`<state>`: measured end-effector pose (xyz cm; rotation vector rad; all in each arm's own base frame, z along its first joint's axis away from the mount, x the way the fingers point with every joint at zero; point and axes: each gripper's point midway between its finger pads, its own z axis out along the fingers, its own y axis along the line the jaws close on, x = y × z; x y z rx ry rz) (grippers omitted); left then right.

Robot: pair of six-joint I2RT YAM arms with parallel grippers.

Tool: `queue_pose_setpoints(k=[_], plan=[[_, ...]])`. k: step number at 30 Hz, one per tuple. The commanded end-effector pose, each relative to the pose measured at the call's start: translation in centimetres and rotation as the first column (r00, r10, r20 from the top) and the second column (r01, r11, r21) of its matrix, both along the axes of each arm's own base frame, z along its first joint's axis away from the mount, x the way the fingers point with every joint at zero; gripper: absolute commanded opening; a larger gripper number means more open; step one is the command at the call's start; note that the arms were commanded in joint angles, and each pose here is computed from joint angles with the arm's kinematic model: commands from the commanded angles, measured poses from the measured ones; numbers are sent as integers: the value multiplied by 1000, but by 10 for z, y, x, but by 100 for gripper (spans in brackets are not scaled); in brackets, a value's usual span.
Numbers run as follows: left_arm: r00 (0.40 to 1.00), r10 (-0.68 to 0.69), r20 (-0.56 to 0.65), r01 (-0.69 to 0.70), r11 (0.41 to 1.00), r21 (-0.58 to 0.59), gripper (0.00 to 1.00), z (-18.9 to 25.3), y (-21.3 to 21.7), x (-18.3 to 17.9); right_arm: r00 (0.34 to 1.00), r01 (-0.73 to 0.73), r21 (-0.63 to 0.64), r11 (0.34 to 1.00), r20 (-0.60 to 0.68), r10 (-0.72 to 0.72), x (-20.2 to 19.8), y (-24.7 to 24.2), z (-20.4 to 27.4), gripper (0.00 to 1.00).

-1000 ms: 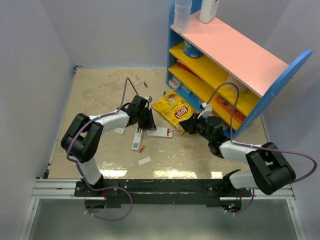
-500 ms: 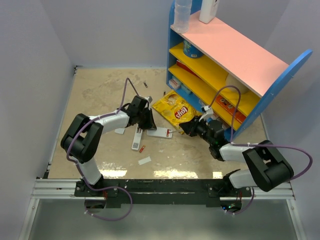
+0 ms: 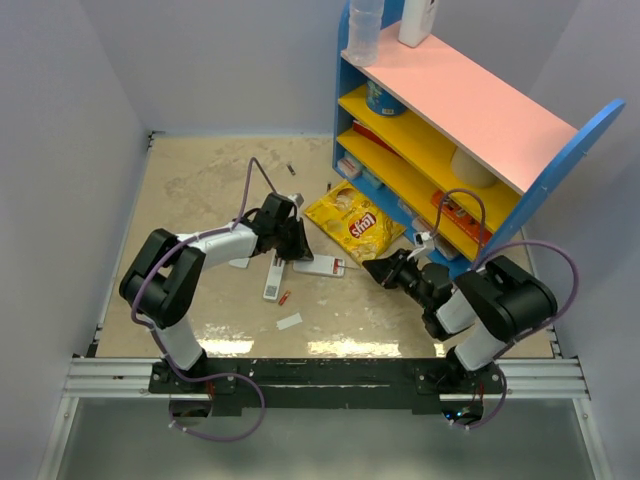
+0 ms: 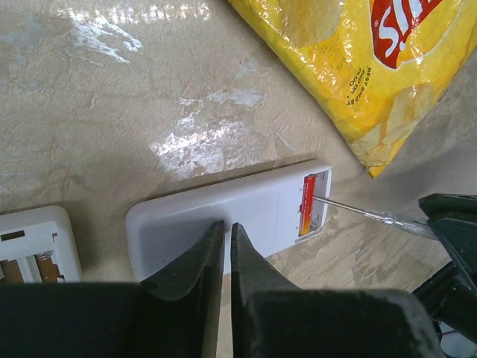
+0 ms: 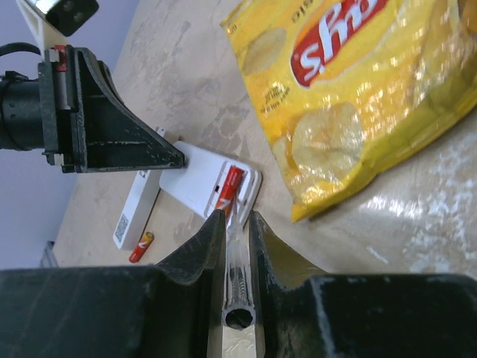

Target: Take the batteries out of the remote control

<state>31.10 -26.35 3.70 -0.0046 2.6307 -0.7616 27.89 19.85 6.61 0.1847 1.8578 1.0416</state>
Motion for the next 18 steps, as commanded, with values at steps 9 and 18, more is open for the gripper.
queue_pose_setpoints(k=[9, 18], plan=[[997, 24, -72, -17, 995, 95, 13, -26, 21, -23, 999, 16, 172, 985, -31, -11, -9, -6, -4, 0], [997, 30, -67, -23, 994, 107, 13, -26, 23, -22, 1000, 23, 155, 988, 6, -24, -1, -7, 13, 0]])
